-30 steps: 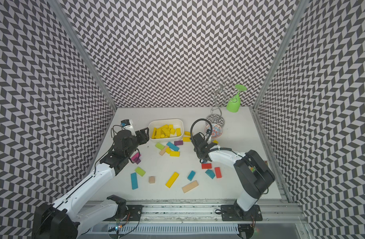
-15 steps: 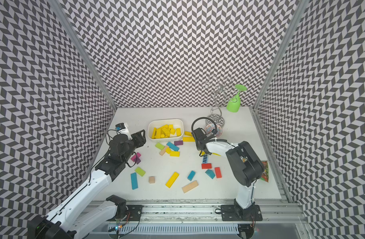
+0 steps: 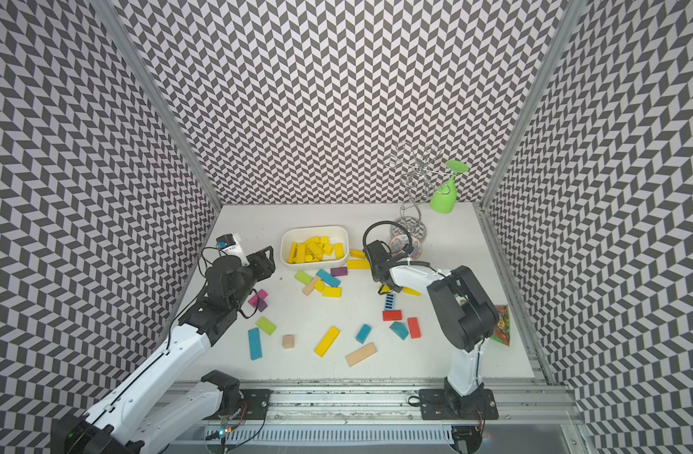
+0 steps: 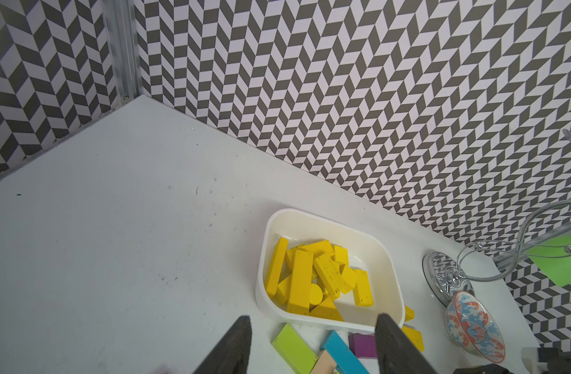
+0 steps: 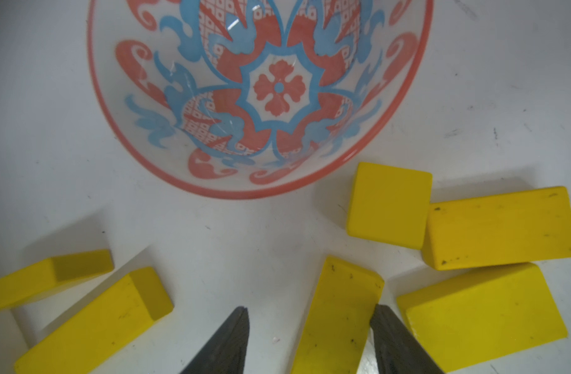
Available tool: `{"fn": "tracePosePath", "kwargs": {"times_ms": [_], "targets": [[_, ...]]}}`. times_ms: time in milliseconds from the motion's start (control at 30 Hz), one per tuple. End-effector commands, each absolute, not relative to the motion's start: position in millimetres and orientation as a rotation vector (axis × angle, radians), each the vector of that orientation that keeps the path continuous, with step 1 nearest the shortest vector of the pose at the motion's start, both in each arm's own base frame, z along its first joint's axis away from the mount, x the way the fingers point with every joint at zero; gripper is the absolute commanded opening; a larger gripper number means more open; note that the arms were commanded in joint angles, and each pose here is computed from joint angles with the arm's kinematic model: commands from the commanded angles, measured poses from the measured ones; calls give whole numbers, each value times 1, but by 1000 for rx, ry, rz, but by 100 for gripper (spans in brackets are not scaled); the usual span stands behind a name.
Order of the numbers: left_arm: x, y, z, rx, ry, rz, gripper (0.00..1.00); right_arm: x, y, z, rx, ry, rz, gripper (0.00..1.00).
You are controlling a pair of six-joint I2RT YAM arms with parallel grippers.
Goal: Pick out the yellow building blocks
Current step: Pick up the building block from the center of the board.
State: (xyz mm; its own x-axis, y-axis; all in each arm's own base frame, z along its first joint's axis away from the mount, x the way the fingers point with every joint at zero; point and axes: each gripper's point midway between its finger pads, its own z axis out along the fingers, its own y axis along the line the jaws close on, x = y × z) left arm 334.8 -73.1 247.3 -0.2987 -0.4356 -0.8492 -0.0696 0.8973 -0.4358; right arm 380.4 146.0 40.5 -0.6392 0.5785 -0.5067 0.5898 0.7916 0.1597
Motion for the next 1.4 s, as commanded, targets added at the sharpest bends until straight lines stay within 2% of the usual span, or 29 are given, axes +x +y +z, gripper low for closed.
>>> {"fn": "tracePosePath", "kwargs": {"times_ms": [0, 400, 700, 1000, 1367], "targets": [[336, -70, 249, -385, 1844, -368, 62, 381, 138, 54, 865, 2398, -64, 64], [338, -71, 243, -387, 1862, -359, 62, 369, 152, 33, 910, 2477, 39, 63], [338, -70, 243, -389, 1864, -352, 62, 370, 152, 20, 900, 2503, -3, 54], [336, -66, 246, -407, 1851, -340, 62, 368, 153, 7, 890, 2541, -31, 40], [345, -66, 250, -404, 1836, -327, 61, 373, 156, 25, 823, 2511, -19, 11]]}}
